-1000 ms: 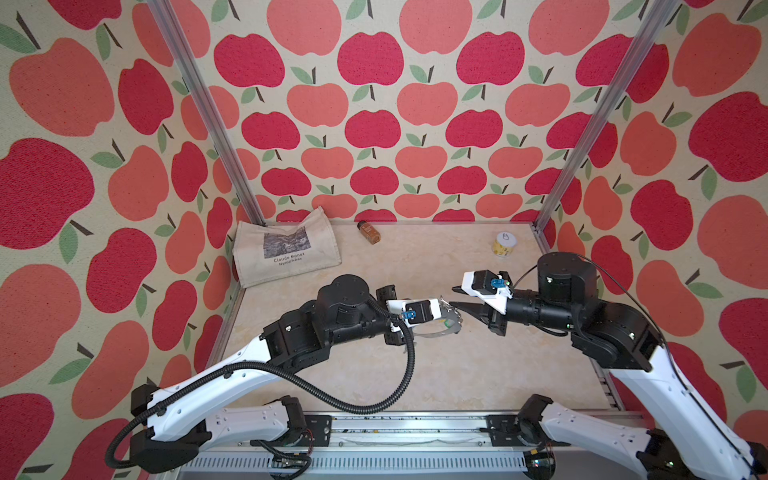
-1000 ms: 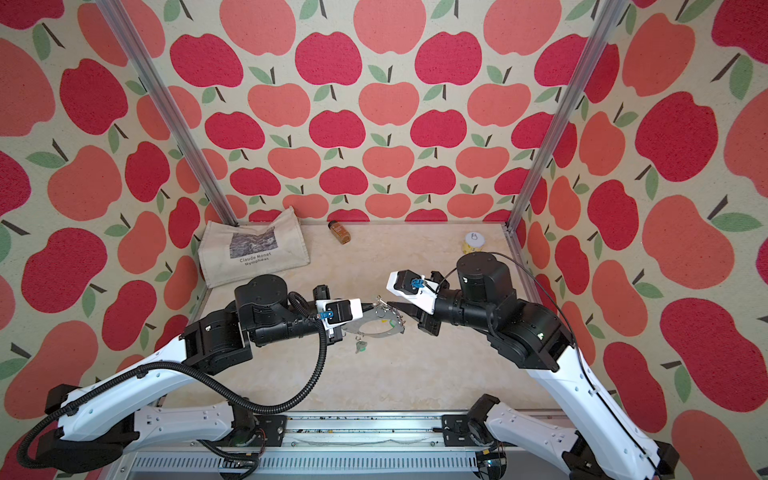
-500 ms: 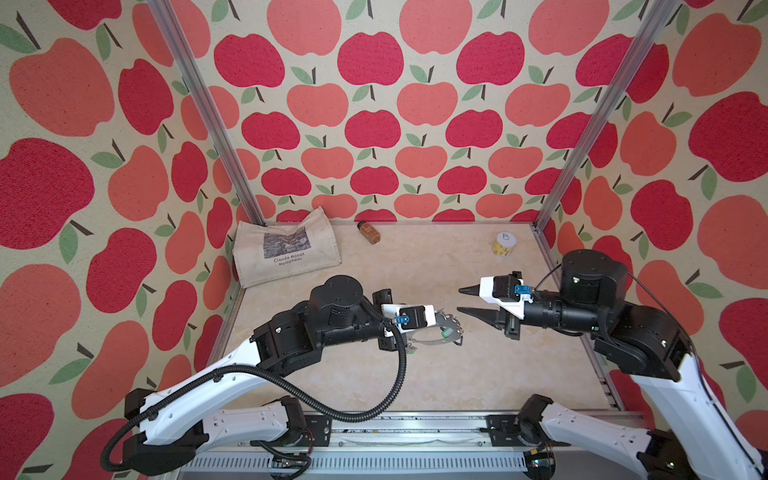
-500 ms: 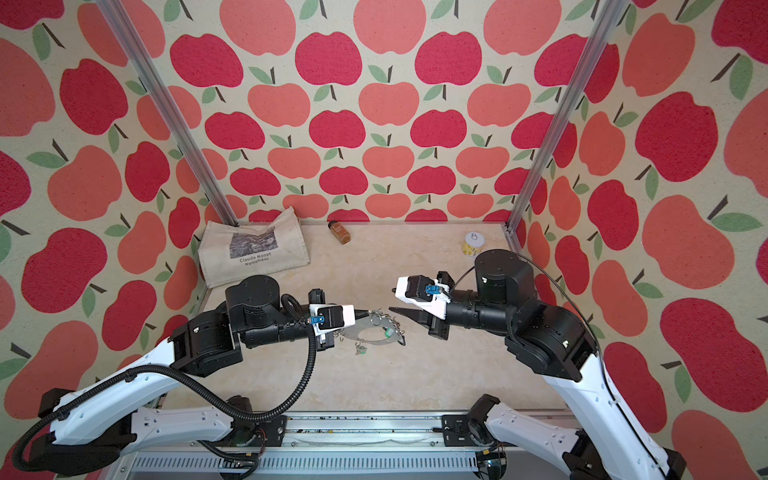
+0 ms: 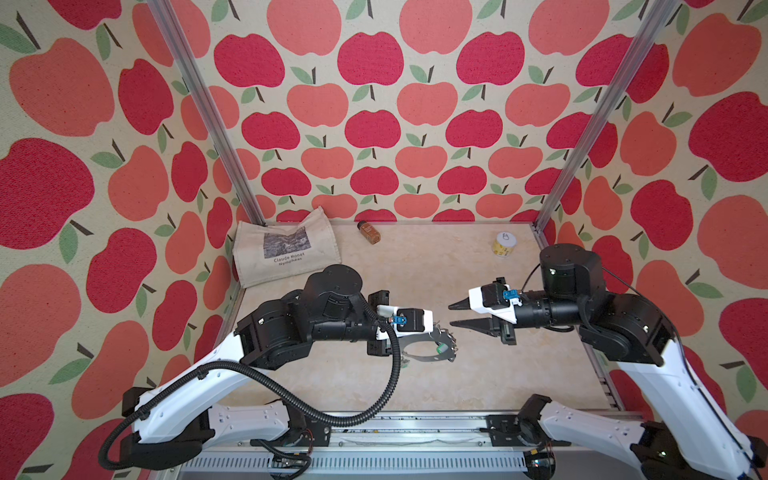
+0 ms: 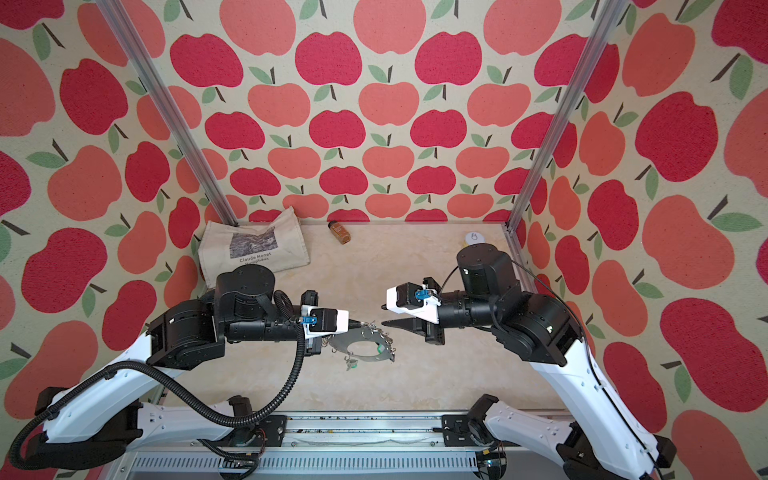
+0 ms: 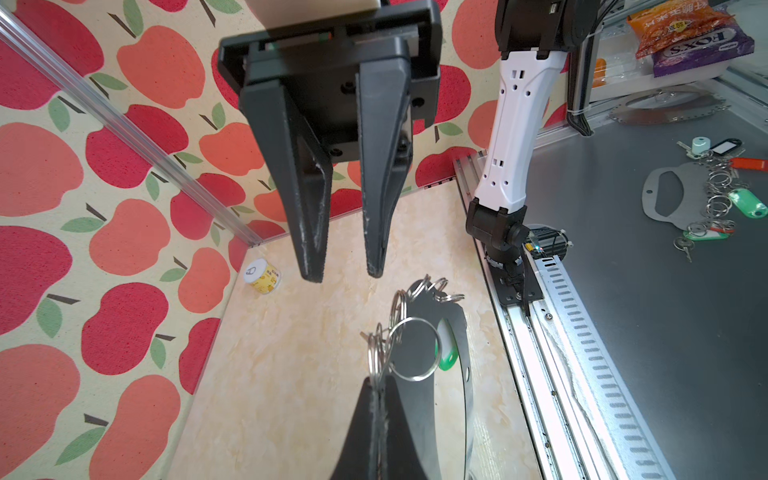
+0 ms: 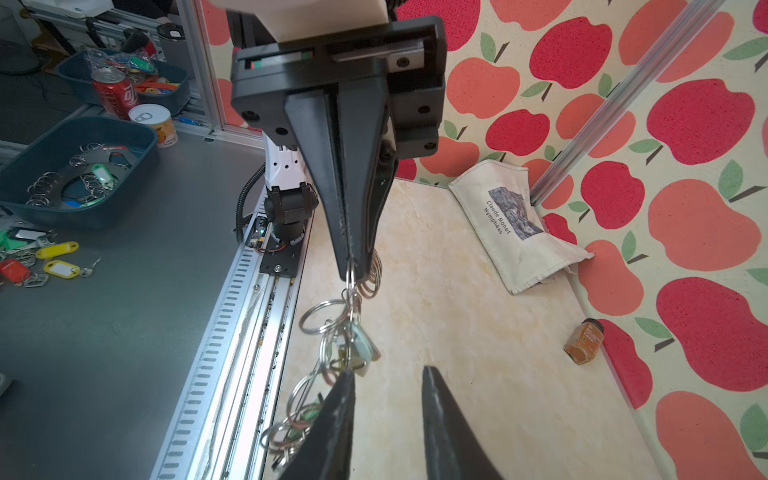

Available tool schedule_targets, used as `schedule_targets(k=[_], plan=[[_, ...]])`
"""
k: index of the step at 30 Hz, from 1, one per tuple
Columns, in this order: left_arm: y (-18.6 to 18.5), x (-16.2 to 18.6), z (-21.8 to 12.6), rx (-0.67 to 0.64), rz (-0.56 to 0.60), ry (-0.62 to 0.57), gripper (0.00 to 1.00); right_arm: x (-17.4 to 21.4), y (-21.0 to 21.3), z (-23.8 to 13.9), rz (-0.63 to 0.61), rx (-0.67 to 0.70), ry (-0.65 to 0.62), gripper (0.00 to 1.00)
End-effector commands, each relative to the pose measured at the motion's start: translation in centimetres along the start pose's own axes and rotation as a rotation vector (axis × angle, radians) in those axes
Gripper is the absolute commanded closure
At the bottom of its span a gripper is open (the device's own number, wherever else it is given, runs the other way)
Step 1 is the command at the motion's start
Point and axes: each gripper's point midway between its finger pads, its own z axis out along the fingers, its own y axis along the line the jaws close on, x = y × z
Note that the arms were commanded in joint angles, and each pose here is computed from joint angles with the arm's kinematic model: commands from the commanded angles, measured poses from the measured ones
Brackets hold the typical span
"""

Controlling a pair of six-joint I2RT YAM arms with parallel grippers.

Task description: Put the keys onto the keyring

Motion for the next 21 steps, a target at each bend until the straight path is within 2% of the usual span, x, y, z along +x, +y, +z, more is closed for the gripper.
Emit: schedule_targets(k=[1,9,21], plan=[[-0.4,-0.5,0.0,0.036,0.026,0.007,1.00,-1.2,1.4,-0.4,-0.002,-0.067,-0.051,0.71],[-0.2,-0.9,0.1,0.025,0.058,-0.002,1.00,-1.6,2.3,0.7,0.022,-0.132,-0.065,0.75],[-0.1,-1.6,0.1,-0.004,0.098,-0.025,1.00,0.3,1.5,2.0,0.075,-0.098,0.001,0.75]])
